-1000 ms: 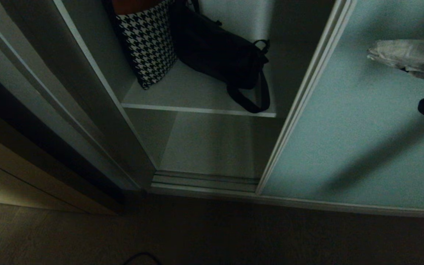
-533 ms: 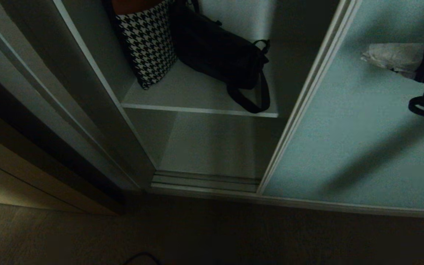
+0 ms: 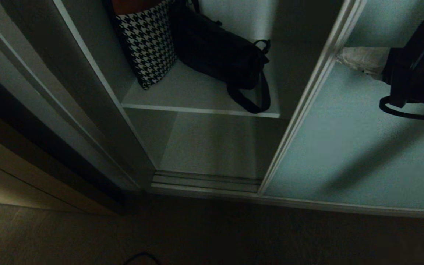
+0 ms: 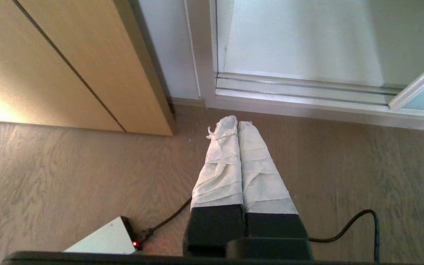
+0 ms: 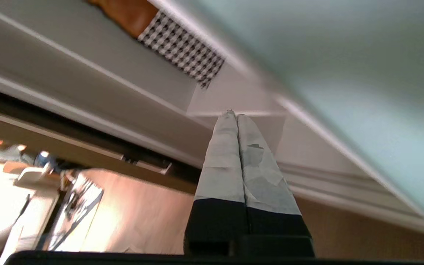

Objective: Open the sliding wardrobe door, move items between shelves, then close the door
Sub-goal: Close the door

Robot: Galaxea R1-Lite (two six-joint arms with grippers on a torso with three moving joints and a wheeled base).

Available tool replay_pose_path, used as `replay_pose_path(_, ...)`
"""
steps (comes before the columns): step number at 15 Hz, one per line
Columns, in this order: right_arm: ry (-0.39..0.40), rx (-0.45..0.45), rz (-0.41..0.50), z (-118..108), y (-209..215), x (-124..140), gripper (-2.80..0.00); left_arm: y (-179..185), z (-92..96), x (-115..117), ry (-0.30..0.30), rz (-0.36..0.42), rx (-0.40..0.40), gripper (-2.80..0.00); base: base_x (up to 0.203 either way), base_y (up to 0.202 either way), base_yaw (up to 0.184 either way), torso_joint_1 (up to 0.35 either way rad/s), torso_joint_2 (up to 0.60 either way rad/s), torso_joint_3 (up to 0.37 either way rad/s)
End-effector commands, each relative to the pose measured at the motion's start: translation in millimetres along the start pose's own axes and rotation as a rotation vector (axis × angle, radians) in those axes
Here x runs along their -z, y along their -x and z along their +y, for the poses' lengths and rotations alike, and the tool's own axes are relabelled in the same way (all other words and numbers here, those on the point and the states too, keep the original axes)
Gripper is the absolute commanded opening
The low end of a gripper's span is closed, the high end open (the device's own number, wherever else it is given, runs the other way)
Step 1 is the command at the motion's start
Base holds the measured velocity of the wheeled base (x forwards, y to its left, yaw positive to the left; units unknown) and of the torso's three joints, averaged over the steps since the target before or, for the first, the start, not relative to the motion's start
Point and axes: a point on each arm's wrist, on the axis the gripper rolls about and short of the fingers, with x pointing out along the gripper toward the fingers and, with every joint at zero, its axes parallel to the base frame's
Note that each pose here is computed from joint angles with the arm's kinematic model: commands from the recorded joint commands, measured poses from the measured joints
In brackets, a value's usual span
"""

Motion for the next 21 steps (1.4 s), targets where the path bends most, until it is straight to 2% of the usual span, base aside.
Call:
replay_pose_path(1,0.003,0.001,-0.018,-3,6,0,-2.80,0,0.0,0,0.000,0.000,0.000,-2.80,0.000,0.000,0.000,0.000,0.00,0.000)
replay_pose_path(4,0.016,-0.043,-0.042,1,23,-2,-2.80,0,0.0,0,0.000,0.001,0.000,-2.80,0.000,0.000,0.000,0.000,0.00,0.000)
replay_pose_path(6,0.018,-0.036,-0.050,0,27,-2,-2.80,0,0.0,0,0.000,0.002,0.000,-2.80,0.000,0.000,0.000,0.000,0.00,0.000)
replay_pose_path(16,0.013,0.039,-0.002,-22,-4,8,-2.80,0,0.0,0,0.000,0.001,0.000,-2.80,0.000,0.000,0.000,0.000,0.00,0.000)
replay_pose_path(21,0.013,0.046,-0.002,-24,-8,8,-2.80,0,0.0,0,0.000,0.000,0.000,-2.80,0.000,0.000,0.000,0.000,0.00,0.000)
